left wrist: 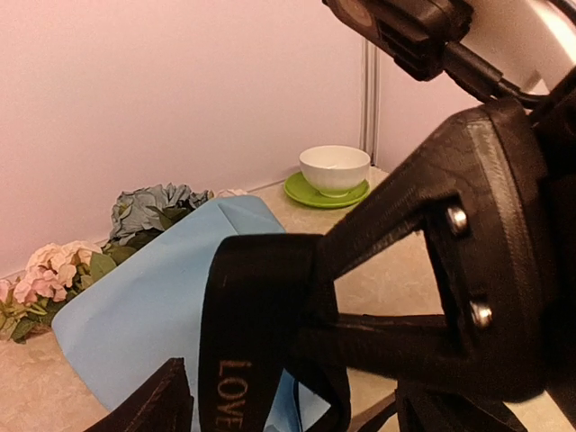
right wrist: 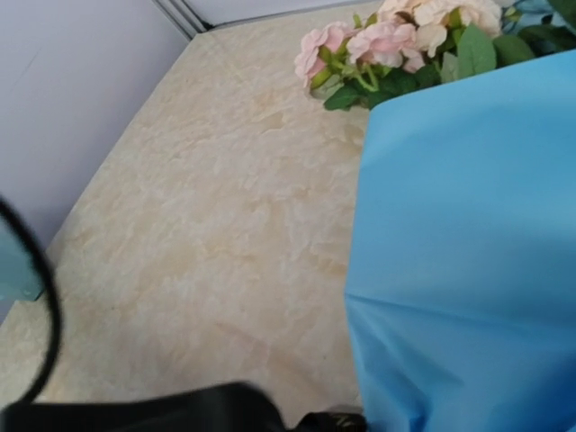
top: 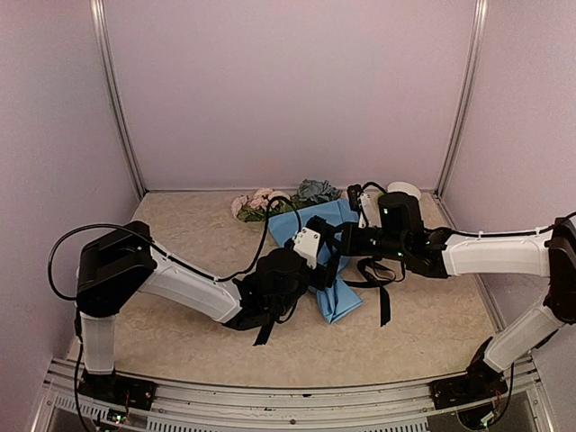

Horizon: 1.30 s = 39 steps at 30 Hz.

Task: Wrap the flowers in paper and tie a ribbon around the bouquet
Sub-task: Pass from the right arm to the left, then pick up the right side of the half-tied ribbon from the center of the board.

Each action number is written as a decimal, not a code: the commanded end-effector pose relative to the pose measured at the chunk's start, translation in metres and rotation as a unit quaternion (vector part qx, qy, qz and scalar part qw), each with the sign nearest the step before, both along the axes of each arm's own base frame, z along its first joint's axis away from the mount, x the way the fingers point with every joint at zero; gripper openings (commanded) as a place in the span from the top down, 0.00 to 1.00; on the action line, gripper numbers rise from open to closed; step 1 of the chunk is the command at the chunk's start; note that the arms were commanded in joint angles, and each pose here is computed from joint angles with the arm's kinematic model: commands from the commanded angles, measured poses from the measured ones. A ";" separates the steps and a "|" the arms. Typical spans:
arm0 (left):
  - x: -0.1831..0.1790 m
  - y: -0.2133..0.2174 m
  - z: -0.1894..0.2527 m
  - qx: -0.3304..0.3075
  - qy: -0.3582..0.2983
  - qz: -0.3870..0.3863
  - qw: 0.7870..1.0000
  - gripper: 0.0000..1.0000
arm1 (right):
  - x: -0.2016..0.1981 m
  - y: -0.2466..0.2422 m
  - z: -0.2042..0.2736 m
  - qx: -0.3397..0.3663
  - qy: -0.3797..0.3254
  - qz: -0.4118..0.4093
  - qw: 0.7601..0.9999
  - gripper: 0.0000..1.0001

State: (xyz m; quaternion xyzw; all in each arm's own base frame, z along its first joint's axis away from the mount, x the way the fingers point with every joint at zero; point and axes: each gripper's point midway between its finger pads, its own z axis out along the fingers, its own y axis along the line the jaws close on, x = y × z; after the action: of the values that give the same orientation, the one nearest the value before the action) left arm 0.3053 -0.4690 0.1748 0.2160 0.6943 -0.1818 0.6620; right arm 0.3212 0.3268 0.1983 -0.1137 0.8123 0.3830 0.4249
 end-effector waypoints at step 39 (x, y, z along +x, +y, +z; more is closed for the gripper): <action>-0.001 0.014 -0.021 -0.028 0.046 -0.044 0.998 1.00 | -0.043 -0.169 -0.150 -0.209 0.278 -0.073 0.935 0.41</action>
State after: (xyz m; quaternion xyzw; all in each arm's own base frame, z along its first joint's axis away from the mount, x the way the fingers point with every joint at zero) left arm 0.3083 -0.4535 0.1340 0.2248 0.7218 -0.2222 0.6157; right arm 0.3057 0.1476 0.0851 -0.0060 0.9512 0.1654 0.2604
